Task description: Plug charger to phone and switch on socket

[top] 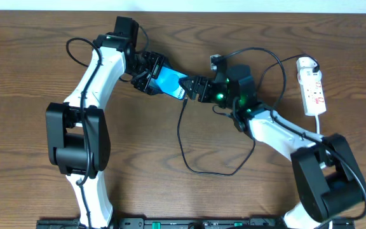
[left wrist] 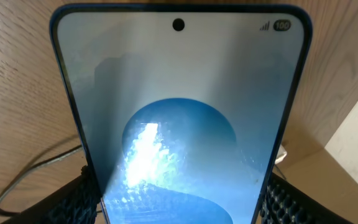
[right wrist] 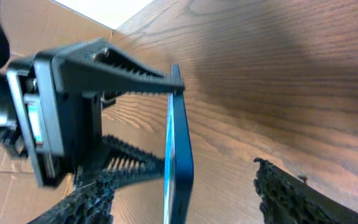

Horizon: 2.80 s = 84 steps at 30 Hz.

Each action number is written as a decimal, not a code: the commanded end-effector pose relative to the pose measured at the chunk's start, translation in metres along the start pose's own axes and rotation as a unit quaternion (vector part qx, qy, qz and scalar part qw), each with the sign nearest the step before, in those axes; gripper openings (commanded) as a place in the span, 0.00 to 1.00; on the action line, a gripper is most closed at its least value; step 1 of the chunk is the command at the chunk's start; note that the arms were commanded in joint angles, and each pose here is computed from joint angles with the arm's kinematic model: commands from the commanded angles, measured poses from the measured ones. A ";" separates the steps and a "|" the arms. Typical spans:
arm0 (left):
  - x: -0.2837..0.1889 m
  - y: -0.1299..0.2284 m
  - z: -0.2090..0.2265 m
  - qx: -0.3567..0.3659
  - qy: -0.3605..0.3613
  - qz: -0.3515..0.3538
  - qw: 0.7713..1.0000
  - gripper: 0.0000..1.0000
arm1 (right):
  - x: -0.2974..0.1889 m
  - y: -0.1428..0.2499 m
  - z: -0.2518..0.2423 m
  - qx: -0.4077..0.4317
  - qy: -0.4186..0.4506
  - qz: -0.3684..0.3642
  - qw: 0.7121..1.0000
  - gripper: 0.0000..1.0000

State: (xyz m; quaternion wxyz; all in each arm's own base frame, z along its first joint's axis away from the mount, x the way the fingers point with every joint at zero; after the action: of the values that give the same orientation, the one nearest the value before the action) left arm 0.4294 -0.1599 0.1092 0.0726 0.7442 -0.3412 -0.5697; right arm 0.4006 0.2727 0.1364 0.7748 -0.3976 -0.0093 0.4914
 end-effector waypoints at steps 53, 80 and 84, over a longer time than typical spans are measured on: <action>0.009 0.040 -0.002 0.019 -0.006 0.033 0.999 0.61 | 0.022 0.018 0.006 0.015 0.014 0.025 0.999 0.01; 0.005 0.050 -0.028 0.211 0.062 0.064 0.973 0.71 | 0.000 -0.024 -0.034 0.170 0.037 -0.037 0.984 0.01; 0.003 0.055 -0.035 0.234 0.081 0.073 0.966 0.71 | -0.002 -0.033 -0.035 0.196 0.030 -0.051 0.979 0.01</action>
State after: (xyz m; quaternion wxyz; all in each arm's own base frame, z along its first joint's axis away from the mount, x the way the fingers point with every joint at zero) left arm 0.4385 -0.2087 0.1297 -0.0189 0.7561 -0.4777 -0.4469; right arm 0.4282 0.2467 0.1169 0.8427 -0.2855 0.0958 0.4462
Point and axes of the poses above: each gripper's point midway between its finger pads, its own x axis out along the fingers, its own z axis along the line the jaws close on, y = z × x, the point moved 1 cm from there along -x, back along the fingers, and after that the axes turned 9 degrees about -x, right-handed, at the moved point
